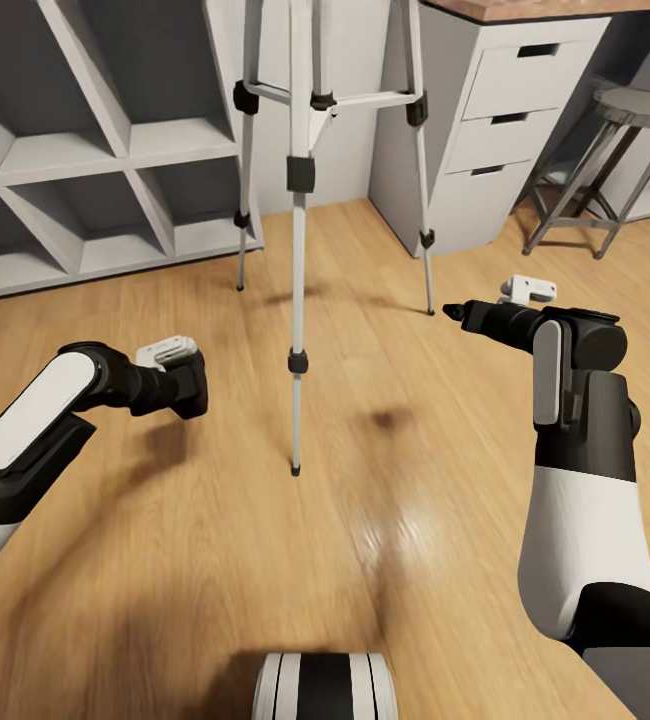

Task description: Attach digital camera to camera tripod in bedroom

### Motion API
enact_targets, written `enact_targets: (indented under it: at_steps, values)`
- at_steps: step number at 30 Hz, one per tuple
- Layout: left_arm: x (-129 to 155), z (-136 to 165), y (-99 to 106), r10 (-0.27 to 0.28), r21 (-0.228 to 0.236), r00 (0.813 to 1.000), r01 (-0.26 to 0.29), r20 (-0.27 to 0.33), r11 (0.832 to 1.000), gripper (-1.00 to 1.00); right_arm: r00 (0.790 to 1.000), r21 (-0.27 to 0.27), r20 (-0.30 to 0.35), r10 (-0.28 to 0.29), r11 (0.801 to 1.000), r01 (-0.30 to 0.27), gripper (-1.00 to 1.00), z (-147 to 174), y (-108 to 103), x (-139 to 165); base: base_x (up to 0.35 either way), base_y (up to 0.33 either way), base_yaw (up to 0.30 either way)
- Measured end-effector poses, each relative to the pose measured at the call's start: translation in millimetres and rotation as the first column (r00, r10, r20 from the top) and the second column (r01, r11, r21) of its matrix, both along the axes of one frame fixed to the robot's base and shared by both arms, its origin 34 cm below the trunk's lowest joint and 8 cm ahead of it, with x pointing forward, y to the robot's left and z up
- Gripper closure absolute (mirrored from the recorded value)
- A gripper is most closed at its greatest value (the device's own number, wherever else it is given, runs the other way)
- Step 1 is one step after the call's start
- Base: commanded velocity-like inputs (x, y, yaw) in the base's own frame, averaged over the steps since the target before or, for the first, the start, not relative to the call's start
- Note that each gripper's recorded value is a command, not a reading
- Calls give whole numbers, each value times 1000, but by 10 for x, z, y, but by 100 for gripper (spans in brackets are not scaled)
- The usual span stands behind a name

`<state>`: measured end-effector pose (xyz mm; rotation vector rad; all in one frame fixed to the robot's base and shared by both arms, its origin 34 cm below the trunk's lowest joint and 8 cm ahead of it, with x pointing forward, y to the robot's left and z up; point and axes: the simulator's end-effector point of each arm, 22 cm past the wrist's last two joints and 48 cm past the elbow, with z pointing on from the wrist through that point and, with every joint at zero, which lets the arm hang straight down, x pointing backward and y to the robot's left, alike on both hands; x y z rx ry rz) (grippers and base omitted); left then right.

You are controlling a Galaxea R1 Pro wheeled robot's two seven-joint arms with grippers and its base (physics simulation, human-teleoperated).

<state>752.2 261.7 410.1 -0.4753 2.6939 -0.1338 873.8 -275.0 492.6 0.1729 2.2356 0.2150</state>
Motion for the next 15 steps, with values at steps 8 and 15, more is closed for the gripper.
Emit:
enact_targets:
  at_steps: [8,15]
  values:
    - [-274,-78,0,-6,13,999,6,-38,1000,100,999,0,32,0,1000,0,-100,265,0,-5,0,0,0]
    - [-554,-173,33,3,14,997,-2,-79,1000,100,998,0,61,0,1000,0,-100,497,1,-17,0,0,0]
